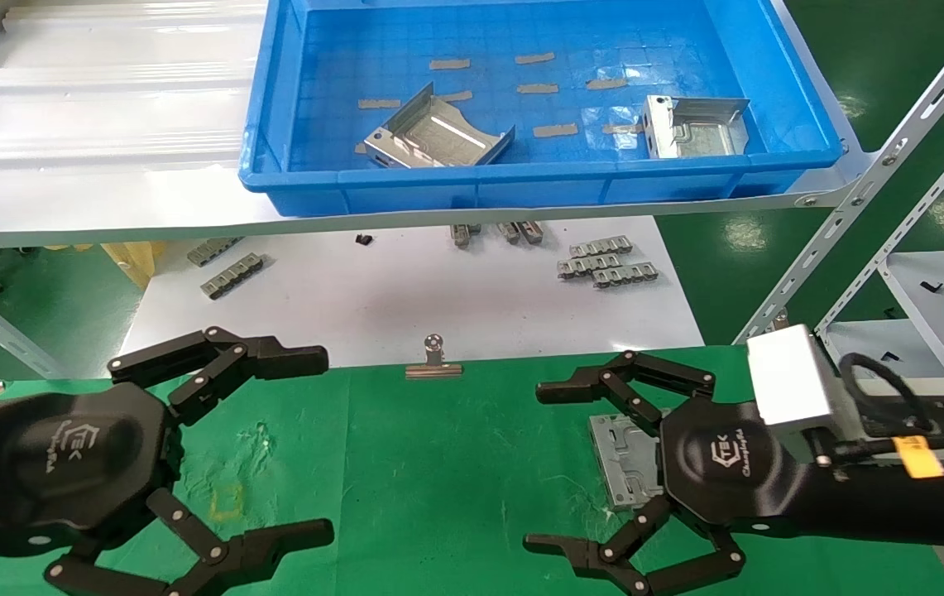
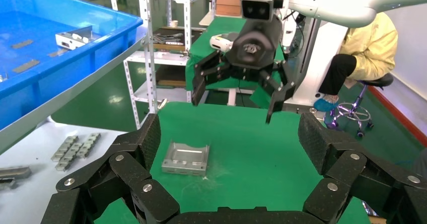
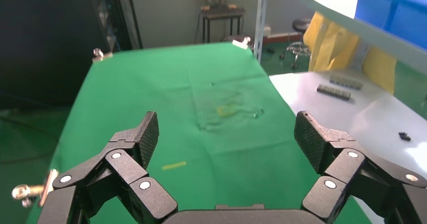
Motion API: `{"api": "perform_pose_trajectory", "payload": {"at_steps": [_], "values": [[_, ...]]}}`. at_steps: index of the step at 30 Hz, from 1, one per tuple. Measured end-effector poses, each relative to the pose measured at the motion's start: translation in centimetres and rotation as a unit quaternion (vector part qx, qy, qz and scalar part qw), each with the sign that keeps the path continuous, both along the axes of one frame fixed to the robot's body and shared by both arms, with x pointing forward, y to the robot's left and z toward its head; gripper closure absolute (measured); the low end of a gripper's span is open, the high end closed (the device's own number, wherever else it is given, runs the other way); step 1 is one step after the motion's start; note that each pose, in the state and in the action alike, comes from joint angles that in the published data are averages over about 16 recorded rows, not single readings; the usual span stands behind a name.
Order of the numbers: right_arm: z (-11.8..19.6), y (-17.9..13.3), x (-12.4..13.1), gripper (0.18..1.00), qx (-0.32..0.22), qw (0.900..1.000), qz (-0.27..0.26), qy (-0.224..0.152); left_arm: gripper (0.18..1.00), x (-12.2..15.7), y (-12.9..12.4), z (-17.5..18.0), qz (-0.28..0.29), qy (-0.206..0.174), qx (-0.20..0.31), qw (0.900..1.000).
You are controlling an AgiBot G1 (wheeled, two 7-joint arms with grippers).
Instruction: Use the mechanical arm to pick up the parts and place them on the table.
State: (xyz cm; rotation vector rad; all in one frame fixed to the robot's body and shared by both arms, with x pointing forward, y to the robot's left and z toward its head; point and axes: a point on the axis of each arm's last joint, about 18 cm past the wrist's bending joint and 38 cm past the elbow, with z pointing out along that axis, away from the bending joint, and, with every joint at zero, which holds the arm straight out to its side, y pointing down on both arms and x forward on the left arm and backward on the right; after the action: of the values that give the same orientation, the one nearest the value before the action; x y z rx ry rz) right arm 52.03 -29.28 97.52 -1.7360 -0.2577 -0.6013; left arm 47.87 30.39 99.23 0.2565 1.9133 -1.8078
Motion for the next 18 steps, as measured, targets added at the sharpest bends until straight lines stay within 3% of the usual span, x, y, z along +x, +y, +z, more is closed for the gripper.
{"api": "perform_pose_trajectory", "payload": {"at_steps": [18], "values": [[1.7, -0.9, -4.5, 0.178, 0.07, 0.997, 0.023, 0.011, 0.184, 0.0, 0.0, 0.0, 0.0, 0.0, 0.0, 1.0]]}}
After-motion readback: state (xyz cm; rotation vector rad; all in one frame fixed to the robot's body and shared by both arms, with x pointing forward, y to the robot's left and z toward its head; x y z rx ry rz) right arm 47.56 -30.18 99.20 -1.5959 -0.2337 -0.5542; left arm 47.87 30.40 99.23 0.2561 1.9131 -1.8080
